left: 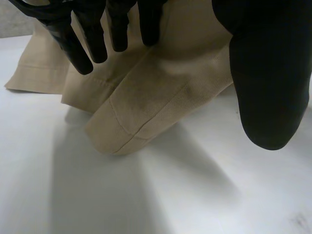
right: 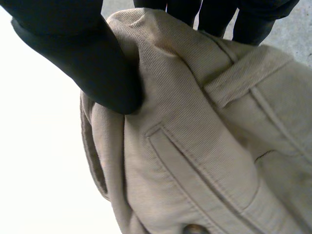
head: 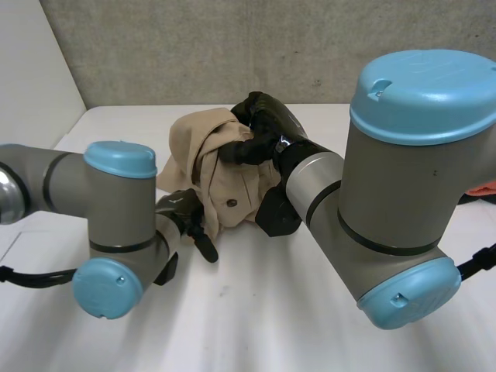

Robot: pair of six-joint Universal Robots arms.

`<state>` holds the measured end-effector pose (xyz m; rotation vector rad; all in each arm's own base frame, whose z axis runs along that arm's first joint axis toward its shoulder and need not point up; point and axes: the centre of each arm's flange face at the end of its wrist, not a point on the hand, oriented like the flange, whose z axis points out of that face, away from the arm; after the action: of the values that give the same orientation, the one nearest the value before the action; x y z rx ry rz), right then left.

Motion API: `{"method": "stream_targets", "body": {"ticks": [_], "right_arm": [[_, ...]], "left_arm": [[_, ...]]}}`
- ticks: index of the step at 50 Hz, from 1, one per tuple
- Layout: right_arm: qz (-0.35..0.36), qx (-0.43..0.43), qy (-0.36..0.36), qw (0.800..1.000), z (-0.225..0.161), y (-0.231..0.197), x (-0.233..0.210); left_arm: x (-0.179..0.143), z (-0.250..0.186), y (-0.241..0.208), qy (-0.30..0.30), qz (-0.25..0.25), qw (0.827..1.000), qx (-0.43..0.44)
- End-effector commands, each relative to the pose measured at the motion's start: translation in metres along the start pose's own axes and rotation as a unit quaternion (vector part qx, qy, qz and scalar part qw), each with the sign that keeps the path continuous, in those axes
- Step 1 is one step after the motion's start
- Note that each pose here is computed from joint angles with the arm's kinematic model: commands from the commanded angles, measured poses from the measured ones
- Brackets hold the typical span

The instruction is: Fold the laundry.

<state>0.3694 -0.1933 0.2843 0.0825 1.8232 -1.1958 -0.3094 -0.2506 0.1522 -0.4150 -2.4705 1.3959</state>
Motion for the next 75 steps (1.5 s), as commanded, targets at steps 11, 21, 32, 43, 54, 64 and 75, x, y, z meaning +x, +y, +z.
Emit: {"method": "stream_targets", "body": {"ticks": [11,21,32,43,54,64,75], "right_arm": [[-0.119,0.06,0.049,0.99,0.019,-0.05,0.041],[-0.465,0.025,0.063,0.883,0.021,-0.062,0.057],[-0.655,0.066,0.063,0.75,-0.015,-0.075,0.012],[-0.686,0.067,0.066,0.721,-0.005,-0.078,0.014],[-0.624,0.204,0.097,0.748,0.081,-0.1,0.027],[-0.445,0.545,0.055,0.708,0.085,-0.176,-0.025],[-0.531,0.383,0.085,0.751,0.09,-0.111,0.026]], "left_arm": [[-0.034,-0.019,-0.069,-0.167,0.065,0.975,0.131],[-0.058,-0.113,-0.16,-0.076,0.224,0.938,0.254],[-0.056,-0.165,-0.215,-0.103,0.244,0.897,0.353],[-0.056,-0.076,-0.196,-0.094,0.3,0.912,0.263],[-0.068,-0.013,-0.255,-0.141,0.276,0.862,0.4],[-0.063,-0.1,-0.351,-0.137,0.136,0.733,0.653],[-0.091,-0.027,-0.269,-0.124,0.12,0.868,0.465]]}}
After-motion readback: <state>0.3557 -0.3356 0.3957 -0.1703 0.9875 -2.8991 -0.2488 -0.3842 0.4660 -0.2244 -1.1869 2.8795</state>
